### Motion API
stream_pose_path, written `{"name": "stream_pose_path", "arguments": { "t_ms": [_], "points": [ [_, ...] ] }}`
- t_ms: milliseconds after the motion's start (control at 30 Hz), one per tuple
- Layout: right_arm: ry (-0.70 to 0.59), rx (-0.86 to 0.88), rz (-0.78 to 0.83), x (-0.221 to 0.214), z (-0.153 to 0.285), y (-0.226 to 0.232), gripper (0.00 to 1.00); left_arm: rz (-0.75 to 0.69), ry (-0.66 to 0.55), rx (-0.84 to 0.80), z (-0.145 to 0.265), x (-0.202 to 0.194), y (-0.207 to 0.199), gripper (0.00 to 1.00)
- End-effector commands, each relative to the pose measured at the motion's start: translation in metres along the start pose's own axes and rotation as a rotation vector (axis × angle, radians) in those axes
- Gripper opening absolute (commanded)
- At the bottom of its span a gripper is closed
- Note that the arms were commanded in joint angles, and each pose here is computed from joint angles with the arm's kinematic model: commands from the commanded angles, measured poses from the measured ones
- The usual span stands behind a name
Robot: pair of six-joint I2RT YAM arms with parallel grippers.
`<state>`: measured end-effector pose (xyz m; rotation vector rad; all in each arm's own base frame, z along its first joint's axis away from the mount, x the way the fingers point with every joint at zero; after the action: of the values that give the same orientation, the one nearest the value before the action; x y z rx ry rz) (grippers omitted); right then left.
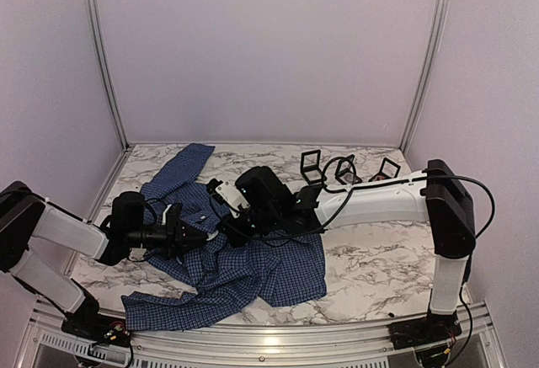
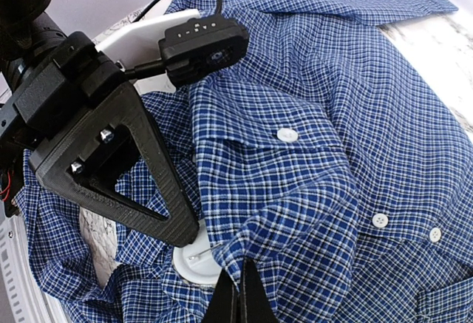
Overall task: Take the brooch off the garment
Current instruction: Pick up the brooch from the crumpled clothing.
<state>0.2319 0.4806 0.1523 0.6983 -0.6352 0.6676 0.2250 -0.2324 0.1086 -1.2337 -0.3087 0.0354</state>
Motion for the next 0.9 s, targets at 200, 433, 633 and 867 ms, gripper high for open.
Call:
{"name": "stream_pose_path", "arguments": {
  "t_ms": [200, 433, 633, 867],
  "points": [
    [-0.034, 0.025, 0.006, 0.013, 0.012, 0.012, 0.0, 0.004, -0.048, -0.044, -0.003, 0.009, -0.009, 0.16],
    [-0.032, 0.024, 0.008, 0.011, 0.013, 0.012, 0.0, -0.002, -0.062, -0.049, -0.001, 0.011, -0.012, 0.0],
    [-0.028, 0.018, 0.004, 0.009, 0.013, 0.011, 0.0, -0.075, -0.078, 0.003, 0.006, 0.013, -0.018, 0.0],
    [-0.026, 0.047, -0.007, 0.012, 0.011, 0.016, 0.0, -0.232, -0.121, 0.147, 0.023, 0.024, -0.034, 0.0]
  ]
}}
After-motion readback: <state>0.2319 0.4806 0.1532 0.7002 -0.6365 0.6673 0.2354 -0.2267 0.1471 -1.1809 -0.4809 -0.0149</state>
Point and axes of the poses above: each gripper's point midway between its finger pads, its own z axis back along the fingers, its own y axis along the line the jaws close on, x = y × z, the point moved 3 cm from there along z, back along the fingers, and after that the axes turned 13 degrees about -z, right-handed, at the moved point
